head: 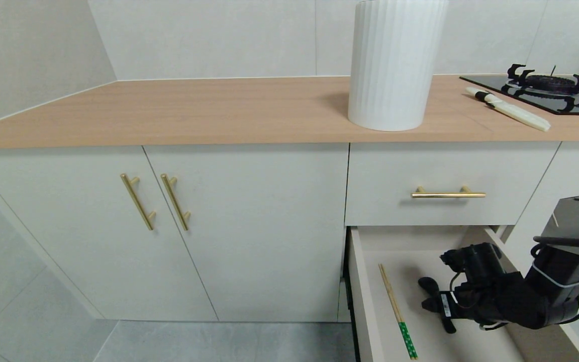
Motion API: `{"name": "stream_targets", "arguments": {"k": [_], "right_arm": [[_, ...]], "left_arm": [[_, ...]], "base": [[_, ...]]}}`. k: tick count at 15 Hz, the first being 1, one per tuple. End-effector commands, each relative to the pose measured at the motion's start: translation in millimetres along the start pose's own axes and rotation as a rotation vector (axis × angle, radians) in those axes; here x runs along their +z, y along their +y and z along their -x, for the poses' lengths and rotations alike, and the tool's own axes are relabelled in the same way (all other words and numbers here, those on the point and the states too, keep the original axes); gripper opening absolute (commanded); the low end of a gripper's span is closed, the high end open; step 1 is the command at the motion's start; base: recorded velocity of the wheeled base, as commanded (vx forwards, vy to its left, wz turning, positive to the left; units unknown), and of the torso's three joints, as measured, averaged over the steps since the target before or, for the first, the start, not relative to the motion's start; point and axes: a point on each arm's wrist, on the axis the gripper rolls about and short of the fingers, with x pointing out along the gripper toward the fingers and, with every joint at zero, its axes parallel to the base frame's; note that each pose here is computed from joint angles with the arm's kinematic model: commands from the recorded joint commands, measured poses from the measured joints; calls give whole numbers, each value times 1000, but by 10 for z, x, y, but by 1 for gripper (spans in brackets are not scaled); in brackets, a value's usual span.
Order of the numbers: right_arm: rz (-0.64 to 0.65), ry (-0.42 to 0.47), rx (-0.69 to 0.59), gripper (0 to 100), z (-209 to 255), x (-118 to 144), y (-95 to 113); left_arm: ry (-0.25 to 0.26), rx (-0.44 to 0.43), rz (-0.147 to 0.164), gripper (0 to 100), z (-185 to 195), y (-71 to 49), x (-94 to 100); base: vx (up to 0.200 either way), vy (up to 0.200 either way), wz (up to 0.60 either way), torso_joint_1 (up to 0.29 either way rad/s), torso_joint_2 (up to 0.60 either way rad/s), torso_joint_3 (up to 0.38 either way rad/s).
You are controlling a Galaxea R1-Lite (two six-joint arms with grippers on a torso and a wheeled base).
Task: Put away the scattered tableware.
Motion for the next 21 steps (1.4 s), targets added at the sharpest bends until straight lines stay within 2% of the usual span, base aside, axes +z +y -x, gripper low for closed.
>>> {"name": "stream_targets", "arguments": {"k": [1, 6, 11, 17, 19, 21], "right_arm": [[-15, -89, 14, 100, 309, 165, 1], [-13, -212, 51, 100, 1232, 394, -16], [58, -194, 120, 100, 1994, 373, 143], [112, -168, 159, 100, 2261, 270, 231], [140, -143, 153, 100, 2290, 224, 222], [176, -93, 150, 100, 2291, 168, 226]], "left_arm": [[0, 1, 0, 100, 0, 0, 0], [0, 1, 0, 100, 0, 0, 0], [0, 1, 0, 100, 0, 0, 0], [0, 1, 0, 100, 0, 0, 0], [0, 1, 0, 100, 0, 0, 0], [0, 1, 0, 100, 0, 0, 0]], "base": [[0, 0, 0, 0, 0, 0], [0, 0, 0, 0, 0, 0], [0, 0, 0, 0, 0, 0], [-167, 0, 0, 0, 2, 1], [-200, 0, 0, 0, -5, 5], [0, 0, 0, 0, 0, 0]]}}
